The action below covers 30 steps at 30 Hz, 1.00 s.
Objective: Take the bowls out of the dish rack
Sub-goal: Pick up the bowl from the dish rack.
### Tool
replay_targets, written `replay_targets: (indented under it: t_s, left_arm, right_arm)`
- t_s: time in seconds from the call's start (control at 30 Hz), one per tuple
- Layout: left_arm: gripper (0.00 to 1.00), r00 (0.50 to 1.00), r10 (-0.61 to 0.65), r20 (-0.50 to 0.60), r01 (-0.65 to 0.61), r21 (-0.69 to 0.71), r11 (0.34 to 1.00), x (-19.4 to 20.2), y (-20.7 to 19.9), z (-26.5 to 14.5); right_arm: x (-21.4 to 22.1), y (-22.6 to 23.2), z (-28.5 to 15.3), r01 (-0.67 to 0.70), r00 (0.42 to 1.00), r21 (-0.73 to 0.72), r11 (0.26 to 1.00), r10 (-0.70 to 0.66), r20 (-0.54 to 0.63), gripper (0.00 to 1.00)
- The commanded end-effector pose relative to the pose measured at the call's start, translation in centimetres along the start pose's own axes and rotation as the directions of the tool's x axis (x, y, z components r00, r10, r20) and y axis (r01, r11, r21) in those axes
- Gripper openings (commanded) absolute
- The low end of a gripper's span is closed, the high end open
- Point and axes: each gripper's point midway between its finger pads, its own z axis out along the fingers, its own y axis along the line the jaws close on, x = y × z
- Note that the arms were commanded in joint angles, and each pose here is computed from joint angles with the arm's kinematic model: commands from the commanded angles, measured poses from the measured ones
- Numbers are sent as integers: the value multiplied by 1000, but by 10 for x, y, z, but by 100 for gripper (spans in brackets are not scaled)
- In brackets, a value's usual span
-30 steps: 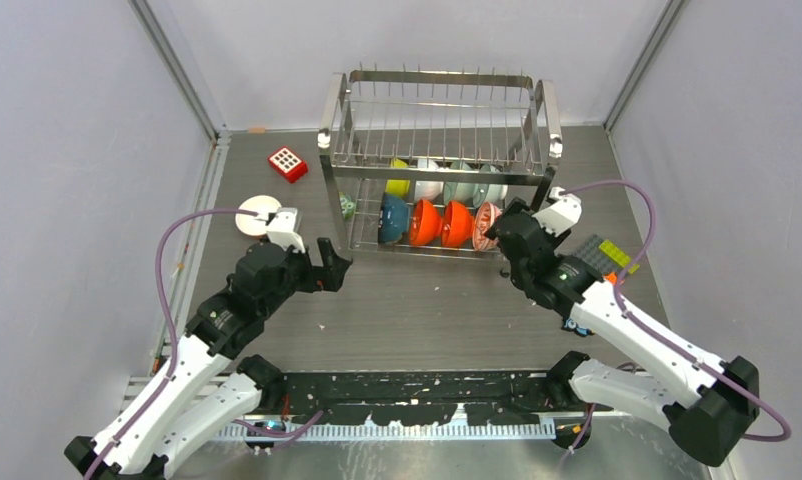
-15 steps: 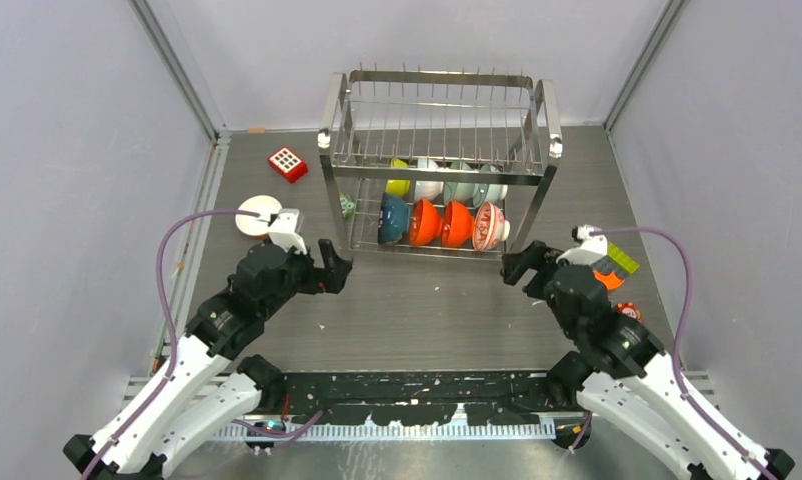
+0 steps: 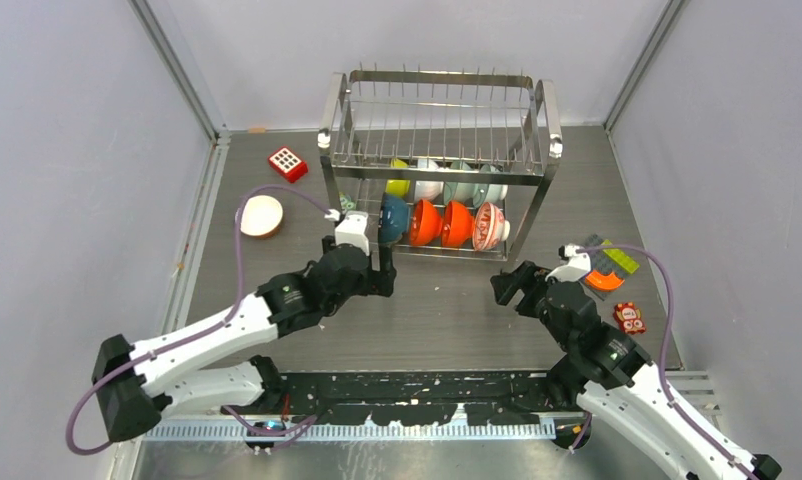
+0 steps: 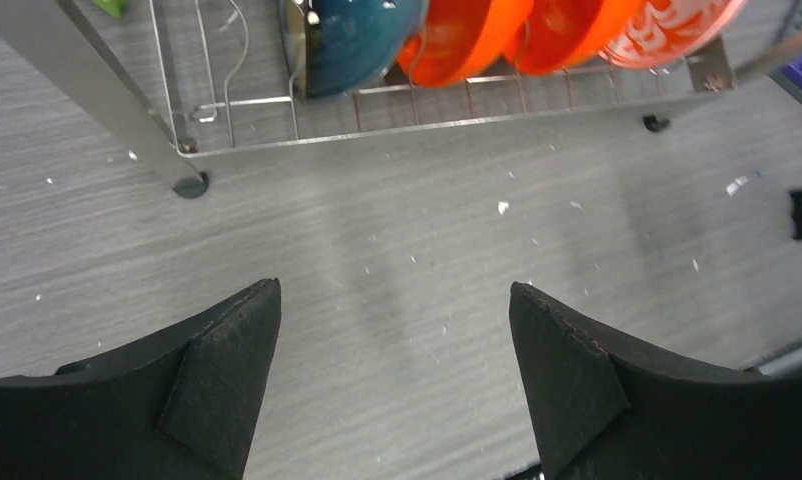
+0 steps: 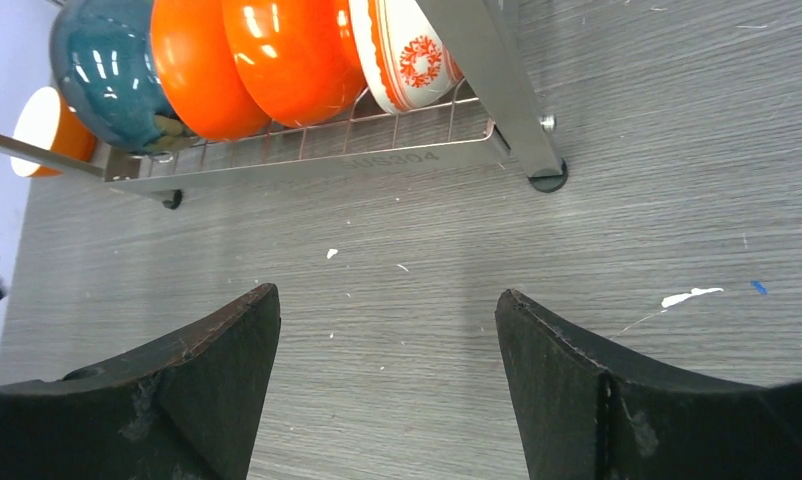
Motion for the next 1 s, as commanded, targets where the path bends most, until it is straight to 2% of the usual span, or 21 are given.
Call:
replay_targets:
  t_s: [0.0,0.17,0.37,0.73,0.97]
  left_arm:
    - [85,984,-30,173,39,-50,998,-48,-11,19]
    - [81,987,84,135,-74,-77,994,-52,-22,45]
    - [73,994,17,110,-13,-35,999,-58,-11,68]
    - [73,987,75,141,-63,-88,994,-64,4,83]
    - [71,984,45,173,-33,-67,997,-71,16,95]
  right_arm:
    - [-12,17,-6,-55,997,-85,995,59,43,82]
    - [-6,15,-8,-47,998,-98,994,51,30,82]
    - [-6,20,-12,-61,997,-141,988,67,38,82]
    - [-4,21,-13,-72,995,-181,981,82,50,82]
    - [-5,22,-15,-69,995,-195,978,81,54,82]
